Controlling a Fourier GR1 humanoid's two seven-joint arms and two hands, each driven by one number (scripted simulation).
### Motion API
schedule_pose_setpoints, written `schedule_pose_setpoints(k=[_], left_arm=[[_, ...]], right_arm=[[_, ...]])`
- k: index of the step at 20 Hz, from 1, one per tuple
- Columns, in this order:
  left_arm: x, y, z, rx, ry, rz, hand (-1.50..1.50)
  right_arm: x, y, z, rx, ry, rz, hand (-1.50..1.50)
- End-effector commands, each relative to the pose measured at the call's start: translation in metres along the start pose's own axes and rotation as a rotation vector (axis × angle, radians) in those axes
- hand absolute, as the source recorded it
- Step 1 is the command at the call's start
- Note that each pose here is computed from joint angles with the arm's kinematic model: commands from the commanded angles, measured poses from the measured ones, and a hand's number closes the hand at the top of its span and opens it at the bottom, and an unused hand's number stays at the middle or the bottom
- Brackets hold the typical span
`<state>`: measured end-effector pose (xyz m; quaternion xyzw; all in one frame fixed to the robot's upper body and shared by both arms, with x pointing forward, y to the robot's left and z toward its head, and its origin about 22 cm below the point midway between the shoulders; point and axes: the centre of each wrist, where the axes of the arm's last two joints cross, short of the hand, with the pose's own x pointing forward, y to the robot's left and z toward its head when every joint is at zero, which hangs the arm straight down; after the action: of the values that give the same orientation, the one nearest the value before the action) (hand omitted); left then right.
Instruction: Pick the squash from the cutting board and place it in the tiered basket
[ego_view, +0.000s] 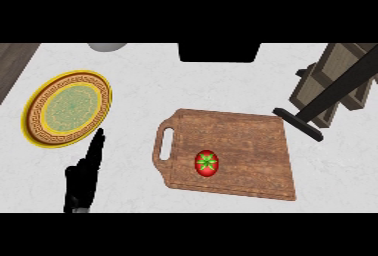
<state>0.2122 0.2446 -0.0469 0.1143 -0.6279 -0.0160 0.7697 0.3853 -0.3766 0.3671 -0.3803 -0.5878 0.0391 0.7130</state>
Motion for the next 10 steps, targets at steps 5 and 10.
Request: schedule_pose_setpoints(k=[5, 10], left_arm=[[-0.008, -0.006, -0.005, -0.008, 0.063, 0.016, 0.0], [-0.002, 0.005, -0.01, 0.008, 0.054, 0.0, 0.0]], right_arm=[[-0.008, -0.006, -0.003, -0.085, -0.054, -0.311, -1.5], [-0.013, -0.082, 0.01, -0.361, -0.086, -0.365, -1.5]])
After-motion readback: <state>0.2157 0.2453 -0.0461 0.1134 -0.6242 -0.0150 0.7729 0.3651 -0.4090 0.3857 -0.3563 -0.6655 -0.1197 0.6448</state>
